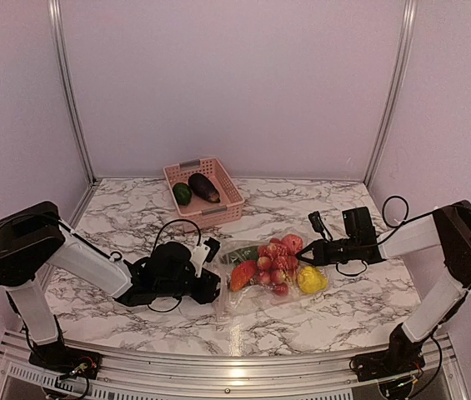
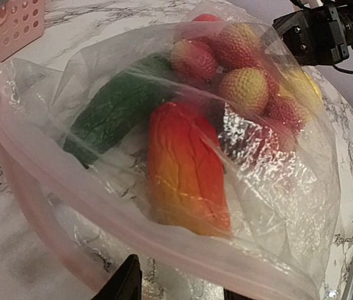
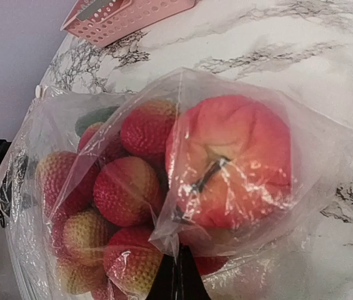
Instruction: Open the zip-top bag and remove the fake food
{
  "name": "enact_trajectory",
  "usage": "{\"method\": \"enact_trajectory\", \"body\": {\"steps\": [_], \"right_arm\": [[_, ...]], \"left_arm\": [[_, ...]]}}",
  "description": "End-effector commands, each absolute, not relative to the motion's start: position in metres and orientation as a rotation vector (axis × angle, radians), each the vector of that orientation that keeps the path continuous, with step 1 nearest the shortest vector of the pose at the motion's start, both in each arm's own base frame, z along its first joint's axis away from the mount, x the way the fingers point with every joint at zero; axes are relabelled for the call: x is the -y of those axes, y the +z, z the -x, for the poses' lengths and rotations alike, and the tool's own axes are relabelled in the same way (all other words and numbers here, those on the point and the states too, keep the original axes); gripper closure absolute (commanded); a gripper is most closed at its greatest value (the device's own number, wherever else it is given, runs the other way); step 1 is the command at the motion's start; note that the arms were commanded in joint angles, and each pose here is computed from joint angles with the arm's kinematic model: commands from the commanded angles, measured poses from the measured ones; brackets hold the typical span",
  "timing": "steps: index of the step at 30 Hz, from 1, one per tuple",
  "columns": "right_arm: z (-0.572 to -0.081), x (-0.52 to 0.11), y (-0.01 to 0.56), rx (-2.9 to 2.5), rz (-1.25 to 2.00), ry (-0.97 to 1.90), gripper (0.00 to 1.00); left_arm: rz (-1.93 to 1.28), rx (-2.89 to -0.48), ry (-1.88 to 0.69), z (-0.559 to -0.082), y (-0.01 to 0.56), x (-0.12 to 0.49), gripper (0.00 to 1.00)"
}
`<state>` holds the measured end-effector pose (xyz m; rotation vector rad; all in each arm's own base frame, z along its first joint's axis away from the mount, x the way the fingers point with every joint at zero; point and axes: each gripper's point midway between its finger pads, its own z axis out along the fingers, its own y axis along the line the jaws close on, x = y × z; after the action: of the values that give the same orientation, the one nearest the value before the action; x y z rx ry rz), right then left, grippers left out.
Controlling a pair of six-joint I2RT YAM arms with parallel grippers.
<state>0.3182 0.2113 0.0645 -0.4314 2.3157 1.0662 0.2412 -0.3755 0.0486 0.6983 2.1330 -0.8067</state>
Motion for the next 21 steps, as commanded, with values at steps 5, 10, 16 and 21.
{"method": "enact_trajectory", "body": {"steps": [5, 10, 16, 21], "right_arm": [[-0.317, -0.223, 0.066, -2.305, 0.487, 1.099, 1.00], [-0.315, -0.224, 0.065, -2.309, 0.492, 1.107, 1.00], [-0.318, -0.223, 0.066, -2.309, 0.488, 1.089, 1.00], [-0.320, -0.221, 0.064, -2.316, 0.482, 1.064, 1.00]], "left_arm": [[-0.768, -2.070, -0.839, -0.249, 0.050, 0.417, 0.40], [-0.793, -2.106, -0.787, -0.260, 0.033, 0.428, 0.37], [-0.822, -2.121, -0.735, -0.263, 0.026, 0.428, 0.52], [-0.792, -2.125, -0.694, -0.258, 0.036, 0.405, 0.66]]}}
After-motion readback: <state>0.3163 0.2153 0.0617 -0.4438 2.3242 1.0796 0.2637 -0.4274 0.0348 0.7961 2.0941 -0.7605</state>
